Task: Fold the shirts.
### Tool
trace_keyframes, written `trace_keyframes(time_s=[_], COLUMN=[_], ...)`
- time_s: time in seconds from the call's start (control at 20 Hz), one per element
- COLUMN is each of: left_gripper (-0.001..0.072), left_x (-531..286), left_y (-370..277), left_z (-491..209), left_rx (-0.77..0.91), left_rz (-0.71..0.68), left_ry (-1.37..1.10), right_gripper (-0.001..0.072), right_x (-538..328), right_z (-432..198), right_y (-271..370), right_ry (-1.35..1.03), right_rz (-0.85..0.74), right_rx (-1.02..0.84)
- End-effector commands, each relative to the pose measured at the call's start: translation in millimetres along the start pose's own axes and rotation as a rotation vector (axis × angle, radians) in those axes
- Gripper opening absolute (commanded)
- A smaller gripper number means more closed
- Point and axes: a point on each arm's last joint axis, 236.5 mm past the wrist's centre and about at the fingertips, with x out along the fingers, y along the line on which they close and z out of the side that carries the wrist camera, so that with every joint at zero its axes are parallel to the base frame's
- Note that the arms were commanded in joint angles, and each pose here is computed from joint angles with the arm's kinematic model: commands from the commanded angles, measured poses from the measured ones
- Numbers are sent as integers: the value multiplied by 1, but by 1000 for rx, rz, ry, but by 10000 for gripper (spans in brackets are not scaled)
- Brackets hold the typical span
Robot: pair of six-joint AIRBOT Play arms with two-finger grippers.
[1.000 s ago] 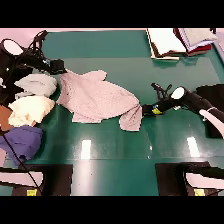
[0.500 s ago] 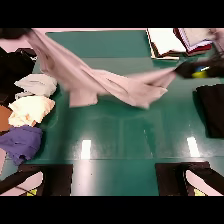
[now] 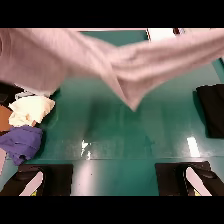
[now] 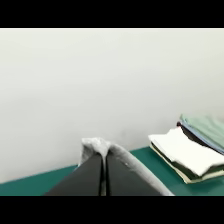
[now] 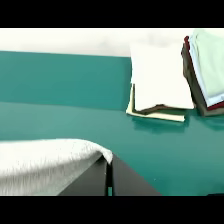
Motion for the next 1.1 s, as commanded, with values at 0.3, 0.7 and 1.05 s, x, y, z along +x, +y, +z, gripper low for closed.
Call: trace_keyframes(time_s=[0.3,0.7,1.05], left_gripper=[20,20,20], left_x=[81,62,65], left_y=[25,61,65], left_z=[-275,-469,-474], left_rx=[-326,-321,-318], left_rz=[-71,30,41], left_ry=[651,1040,1036], right_gripper=[363,447,447], right_x=[193,194,97], right_z=[-193,-320,-423], right_y=[-9,26,156], right_ry=[648,977,1194], right_rz=[114,208,444], right_rx=[114,218,207])
